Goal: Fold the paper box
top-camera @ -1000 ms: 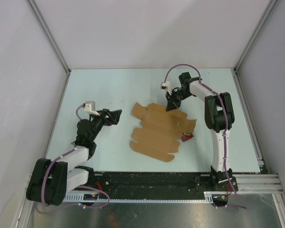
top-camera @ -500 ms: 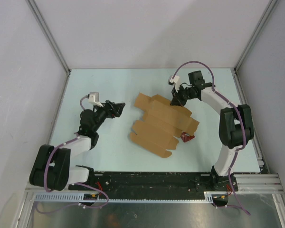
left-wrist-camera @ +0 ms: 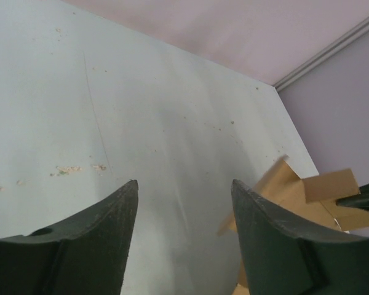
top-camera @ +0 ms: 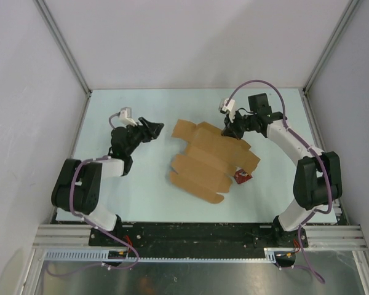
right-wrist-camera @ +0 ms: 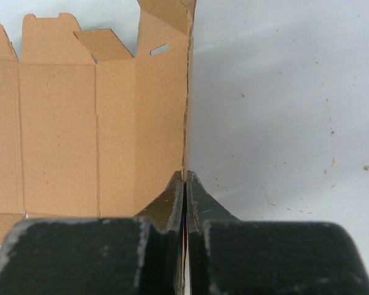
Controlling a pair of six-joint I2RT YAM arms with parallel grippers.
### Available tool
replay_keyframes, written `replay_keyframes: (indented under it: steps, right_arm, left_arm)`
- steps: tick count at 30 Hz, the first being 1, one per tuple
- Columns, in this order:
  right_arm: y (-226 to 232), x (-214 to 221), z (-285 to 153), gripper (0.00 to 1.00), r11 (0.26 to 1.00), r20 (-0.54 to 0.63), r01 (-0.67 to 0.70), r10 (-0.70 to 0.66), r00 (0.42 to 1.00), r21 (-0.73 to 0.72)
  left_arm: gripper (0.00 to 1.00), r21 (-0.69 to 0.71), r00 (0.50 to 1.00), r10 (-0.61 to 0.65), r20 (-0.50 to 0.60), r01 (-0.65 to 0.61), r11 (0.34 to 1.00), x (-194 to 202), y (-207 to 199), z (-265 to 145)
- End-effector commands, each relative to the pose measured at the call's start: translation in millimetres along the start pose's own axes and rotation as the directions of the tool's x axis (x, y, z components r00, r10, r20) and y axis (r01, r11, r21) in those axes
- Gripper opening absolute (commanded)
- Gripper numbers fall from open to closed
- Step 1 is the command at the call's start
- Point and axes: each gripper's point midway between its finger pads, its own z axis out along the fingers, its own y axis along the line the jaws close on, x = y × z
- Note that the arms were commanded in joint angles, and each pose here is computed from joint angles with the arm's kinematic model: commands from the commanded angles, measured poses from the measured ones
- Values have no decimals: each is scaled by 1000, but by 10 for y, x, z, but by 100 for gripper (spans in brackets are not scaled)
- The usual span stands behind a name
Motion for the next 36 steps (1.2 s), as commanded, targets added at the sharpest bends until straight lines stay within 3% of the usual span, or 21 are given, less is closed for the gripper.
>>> replay_keyframes:
  steps: [1,14,21,28,36]
  right_arm:
    - [170,-175,-154,0,996,44,83,-82,996,-35]
    - [275,-247,-165,0,994,66,91,-87,994,-63]
    - [266,-254,-167,0,995,68,82,-78,995,-60]
    - [236,-244,-161,0,996,66,74,-71,995,-51]
    - [202,-215,-126,0,997,60,62,-59,996,-45]
  left_arm:
    - [65,103,999,-27,-24,29,994,-53,-169,185]
    - [56,330,986,85,-140,-35,943,304,-554,247]
    - [53,441,974,91,-209,10,898,599,-729,179]
    - [46,530,976,67,-209,55,846,685,-844,34]
    - [45,561,979,89,-181,29,827,694,-991,-177]
